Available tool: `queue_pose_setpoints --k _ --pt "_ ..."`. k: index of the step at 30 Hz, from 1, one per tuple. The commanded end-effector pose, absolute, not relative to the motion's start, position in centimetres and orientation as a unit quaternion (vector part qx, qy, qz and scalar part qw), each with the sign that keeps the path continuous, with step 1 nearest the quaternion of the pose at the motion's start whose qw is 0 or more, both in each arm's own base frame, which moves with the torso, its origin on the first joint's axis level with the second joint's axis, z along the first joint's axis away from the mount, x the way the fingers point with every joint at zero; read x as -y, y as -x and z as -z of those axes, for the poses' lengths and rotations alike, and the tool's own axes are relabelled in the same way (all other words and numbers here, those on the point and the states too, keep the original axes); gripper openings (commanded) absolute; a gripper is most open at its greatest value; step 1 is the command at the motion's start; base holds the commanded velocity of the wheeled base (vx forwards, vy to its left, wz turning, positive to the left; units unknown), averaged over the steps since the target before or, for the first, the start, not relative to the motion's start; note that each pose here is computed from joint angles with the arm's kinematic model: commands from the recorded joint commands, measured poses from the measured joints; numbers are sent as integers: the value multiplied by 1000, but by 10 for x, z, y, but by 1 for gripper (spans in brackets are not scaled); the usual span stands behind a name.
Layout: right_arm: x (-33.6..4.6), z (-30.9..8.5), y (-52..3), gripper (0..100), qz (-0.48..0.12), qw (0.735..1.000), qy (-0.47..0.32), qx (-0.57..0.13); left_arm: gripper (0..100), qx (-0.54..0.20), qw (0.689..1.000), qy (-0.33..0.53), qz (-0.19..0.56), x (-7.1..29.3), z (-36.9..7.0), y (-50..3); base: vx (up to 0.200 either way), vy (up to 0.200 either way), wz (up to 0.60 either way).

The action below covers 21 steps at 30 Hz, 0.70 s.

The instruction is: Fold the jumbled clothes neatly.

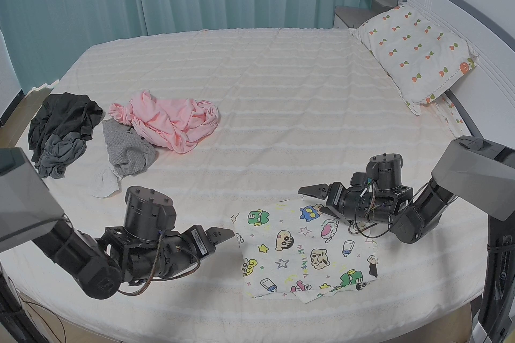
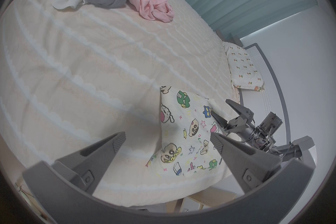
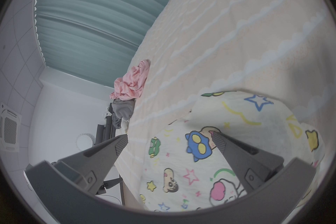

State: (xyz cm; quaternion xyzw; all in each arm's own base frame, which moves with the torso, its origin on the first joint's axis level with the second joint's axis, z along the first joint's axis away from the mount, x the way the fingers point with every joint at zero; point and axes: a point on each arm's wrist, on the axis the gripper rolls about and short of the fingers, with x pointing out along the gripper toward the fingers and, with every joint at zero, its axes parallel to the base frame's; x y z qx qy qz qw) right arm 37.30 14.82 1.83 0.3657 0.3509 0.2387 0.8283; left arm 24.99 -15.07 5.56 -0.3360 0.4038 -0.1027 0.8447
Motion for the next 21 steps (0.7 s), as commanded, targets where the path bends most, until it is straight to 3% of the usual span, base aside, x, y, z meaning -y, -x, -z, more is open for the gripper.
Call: queue_pose_setpoints --k 1,8,21 --pt "-127 -25 -369 100 -217 828 -394 -334 100 -423 835 341 83 166 -23 -273 0 0 0" --pt "-108 -82 -332 100 -225 843 -424 -243 100 -410 838 351 78 185 -10 -298 0 0 0" --pt "-96 -84 -302 100 -226 846 -424 -230 100 -384 849 356 74 207 9 -334 0 0 0"
